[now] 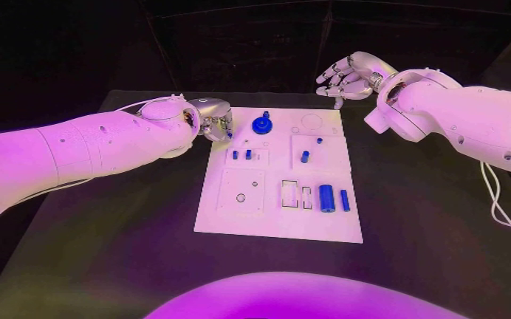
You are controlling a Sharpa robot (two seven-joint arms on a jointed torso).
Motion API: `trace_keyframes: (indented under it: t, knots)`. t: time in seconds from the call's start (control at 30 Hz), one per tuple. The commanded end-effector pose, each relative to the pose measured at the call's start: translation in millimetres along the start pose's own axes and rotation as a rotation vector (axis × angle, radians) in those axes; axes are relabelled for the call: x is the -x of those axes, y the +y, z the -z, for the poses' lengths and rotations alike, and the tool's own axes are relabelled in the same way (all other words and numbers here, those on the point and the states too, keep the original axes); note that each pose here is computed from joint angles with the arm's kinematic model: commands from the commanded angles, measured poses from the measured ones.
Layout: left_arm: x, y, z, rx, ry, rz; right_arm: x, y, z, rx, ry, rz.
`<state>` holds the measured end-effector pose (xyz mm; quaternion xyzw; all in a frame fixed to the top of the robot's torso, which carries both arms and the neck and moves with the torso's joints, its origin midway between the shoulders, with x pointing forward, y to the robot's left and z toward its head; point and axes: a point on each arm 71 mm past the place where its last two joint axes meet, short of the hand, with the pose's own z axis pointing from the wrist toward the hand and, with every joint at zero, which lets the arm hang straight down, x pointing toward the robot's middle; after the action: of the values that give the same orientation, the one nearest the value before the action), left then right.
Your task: Assemble the parts on the task board
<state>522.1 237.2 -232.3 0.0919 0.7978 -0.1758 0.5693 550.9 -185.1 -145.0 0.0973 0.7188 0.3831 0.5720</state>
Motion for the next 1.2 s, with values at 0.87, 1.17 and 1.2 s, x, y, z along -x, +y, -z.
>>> trace_keyframes:
  t: [0.87,1.17,1.2]
  knots:
    - [-2.6,-18.0,-8.4,0.006,0.037,-0.073,0.1,1.7,-0.6,0.007,0.004,-0.002]
    - [-1.2,-19.0,-10.4,0.001,0.016,-0.071,0.1,1.7,-0.6,0.007,0.003,-0.002]
    - [-0.8,-19.1,-10.4,-0.002,0.012,-0.071,0.1,1.7,-0.6,0.007,0.003,-0.002]
